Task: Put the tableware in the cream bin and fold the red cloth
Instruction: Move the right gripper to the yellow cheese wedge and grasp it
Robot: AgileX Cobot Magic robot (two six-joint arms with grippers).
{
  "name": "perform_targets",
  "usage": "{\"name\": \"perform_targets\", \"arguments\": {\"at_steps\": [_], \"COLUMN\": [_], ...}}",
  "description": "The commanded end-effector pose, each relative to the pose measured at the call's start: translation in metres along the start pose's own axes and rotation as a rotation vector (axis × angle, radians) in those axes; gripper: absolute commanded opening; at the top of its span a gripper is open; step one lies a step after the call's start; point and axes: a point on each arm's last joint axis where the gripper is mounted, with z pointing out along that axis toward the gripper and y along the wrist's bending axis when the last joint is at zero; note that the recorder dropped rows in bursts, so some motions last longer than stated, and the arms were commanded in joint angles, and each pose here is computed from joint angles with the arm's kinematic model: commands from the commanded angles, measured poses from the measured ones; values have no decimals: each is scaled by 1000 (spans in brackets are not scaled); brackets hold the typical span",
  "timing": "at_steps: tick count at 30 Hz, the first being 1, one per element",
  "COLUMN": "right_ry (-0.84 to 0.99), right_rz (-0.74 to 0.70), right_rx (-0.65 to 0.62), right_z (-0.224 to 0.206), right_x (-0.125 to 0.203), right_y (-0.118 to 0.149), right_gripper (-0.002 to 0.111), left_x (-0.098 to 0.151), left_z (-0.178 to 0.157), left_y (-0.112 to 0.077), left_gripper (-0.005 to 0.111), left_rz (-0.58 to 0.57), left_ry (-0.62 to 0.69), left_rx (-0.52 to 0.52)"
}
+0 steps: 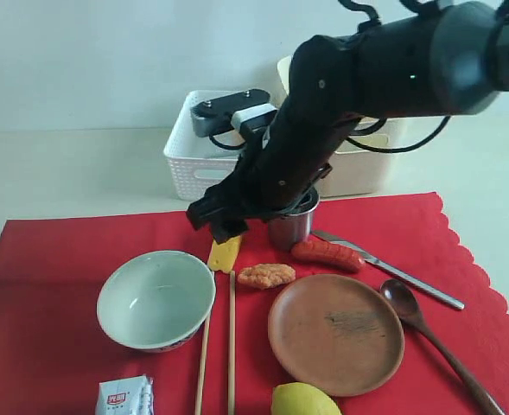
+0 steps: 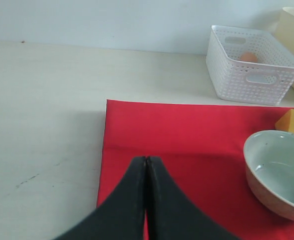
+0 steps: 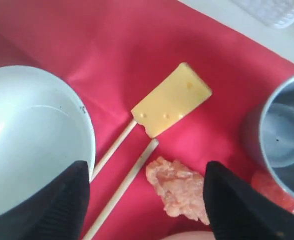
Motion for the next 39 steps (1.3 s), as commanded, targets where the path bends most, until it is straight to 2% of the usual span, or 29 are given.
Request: {"name": "perform_targets", "arguments": {"at_steps": [1, 4, 12, 16, 20, 21, 24, 26, 29, 31, 34, 37, 39], "right_ry": [46, 128, 139, 127, 133, 132, 117, 110, 109, 124, 115, 108, 103], "right_rz": [16, 64, 293, 323, 371, 369, 350, 345, 339, 329, 311, 311, 311], "right_rx": [4, 7, 72, 75, 89, 93, 107, 108, 107, 110, 106, 104, 104], "right_z": [15, 32, 82, 88, 89, 89, 89, 89, 89, 88, 84, 84, 88], "right_x": [-15, -21, -38, -39, -38, -38, -39, -40, -40, -39, -41, -41, -41], "right_y": [1, 1, -8, -8, -9, -10, -11, -12, -12, -11, -11, -11, -11], "right_gripper": [67, 72, 72, 69, 45, 35, 18, 0, 0, 7, 35, 70, 87], "left_x": [0, 0, 0, 0, 0, 0, 0, 0, 0, 0, 0, 0, 0], "left_z": [0, 0, 0, 0, 0, 0, 0, 0, 0, 0, 0, 0, 0], "left_y": [0, 0, 0, 0, 0, 0, 0, 0, 0, 0, 0, 0, 0], "left_gripper": [0, 0, 0, 0, 0, 0, 0, 0, 0, 0, 0, 0, 0], "left_rz": [-2, -2, -2, -2, -2, -2, -2, -2, -2, -2, -2, -2, -2], "left_ry": [-11, -11, -11, -11, -11, -11, -11, -11, -11, -11, -11, -11, -11], "left_rx": [-1, -1, -1, -1, -1, -1, -1, -1, -1, -1, -1, -1, -1]}}
